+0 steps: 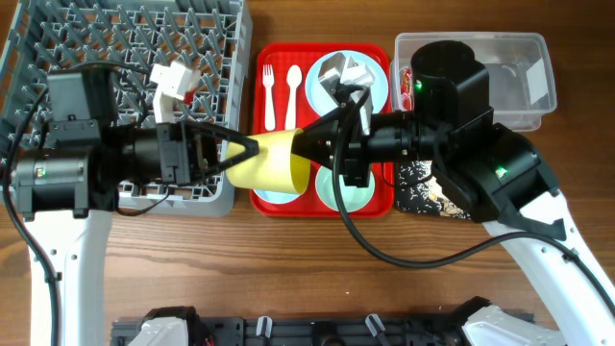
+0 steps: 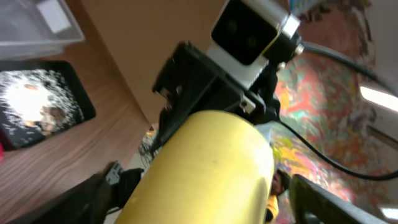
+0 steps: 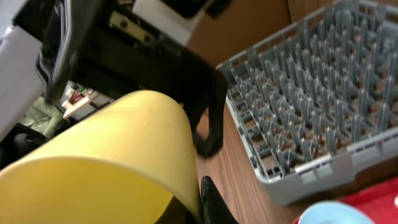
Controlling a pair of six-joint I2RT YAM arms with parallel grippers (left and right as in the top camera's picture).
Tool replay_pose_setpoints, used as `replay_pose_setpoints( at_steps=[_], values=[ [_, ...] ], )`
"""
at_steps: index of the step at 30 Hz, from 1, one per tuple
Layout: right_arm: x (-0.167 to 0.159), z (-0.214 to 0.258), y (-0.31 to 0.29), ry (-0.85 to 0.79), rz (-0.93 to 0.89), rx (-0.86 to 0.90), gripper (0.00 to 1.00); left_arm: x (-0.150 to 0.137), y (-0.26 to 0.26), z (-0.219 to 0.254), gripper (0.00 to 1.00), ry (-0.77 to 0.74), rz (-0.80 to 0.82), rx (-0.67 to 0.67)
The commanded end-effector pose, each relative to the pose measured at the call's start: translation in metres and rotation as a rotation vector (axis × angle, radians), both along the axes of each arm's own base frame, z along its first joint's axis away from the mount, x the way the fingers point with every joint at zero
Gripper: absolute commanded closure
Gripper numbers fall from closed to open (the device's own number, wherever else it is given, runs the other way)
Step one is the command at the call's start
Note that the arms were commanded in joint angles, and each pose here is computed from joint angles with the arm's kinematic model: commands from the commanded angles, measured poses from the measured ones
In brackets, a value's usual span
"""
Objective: Sort waste into correct bins and load items into the dishwasher rack
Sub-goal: 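Hand the yellow cup from the right gripper to the left gripper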
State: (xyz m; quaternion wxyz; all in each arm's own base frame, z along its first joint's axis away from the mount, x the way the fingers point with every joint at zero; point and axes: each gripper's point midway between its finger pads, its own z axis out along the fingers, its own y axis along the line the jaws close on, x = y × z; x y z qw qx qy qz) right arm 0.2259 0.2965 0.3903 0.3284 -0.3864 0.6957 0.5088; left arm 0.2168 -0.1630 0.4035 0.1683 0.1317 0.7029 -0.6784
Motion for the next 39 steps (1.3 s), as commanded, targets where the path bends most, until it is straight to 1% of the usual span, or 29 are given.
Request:
replay_pose_setpoints(
  at_steps=[1, 2, 3, 10, 12, 17, 24, 29, 35, 39],
  values=[
    [-0.004, 0.010, 0.001, -0.040, 0.034, 0.033, 0.96, -0.016, -0.010, 0.011, 0.15, -0.041, -0.068, -0.027],
    [-0.004, 0.010, 0.001, -0.040, 0.034, 0.034, 0.96, -0.016, -0.011, 0.011, 0.17, -0.041, -0.071, -0.027],
    [-0.004, 0.010, 0.001, -0.041, 0.034, 0.034, 0.96, -0.017, -0.011, 0.011, 0.17, -0.040, -0.073, -0.027],
    [-0.003, 0.010, 0.001, -0.051, 0.035, 0.035, 0.96, -0.031, -0.013, 0.019, 0.10, -0.062, -0.083, -0.027],
    [-0.006, 0.013, 0.002, -0.063, 0.058, 0.050, 0.96, -0.040, -0.013, 0.024, 0.09, -0.102, -0.084, -0.026],
    [-0.032, 0.035, 0.003, -0.117, 0.238, 0.155, 0.96, -0.063, -0.012, 0.042, 0.06, -0.232, -0.085, -0.023],
    [-0.037, 0.040, 0.003, -0.129, 0.272, 0.175, 0.96, -0.083, -0.012, 0.059, 0.05, -0.327, -0.087, -0.020],
    [-0.039, 0.043, 0.003, -0.121, 0.282, 0.187, 0.96, -0.082, -0.012, 0.059, 0.09, -0.328, -0.084, -0.018],
    [-0.039, 0.043, 0.003, -0.122, 0.282, 0.187, 0.96, -0.074, -0.012, 0.056, 0.12, -0.306, -0.083, -0.019],
    [-0.039, 0.044, 0.003, -0.123, 0.281, 0.188, 0.96, -0.069, -0.012, 0.054, 0.20, -0.291, -0.084, -0.019]
  ],
)
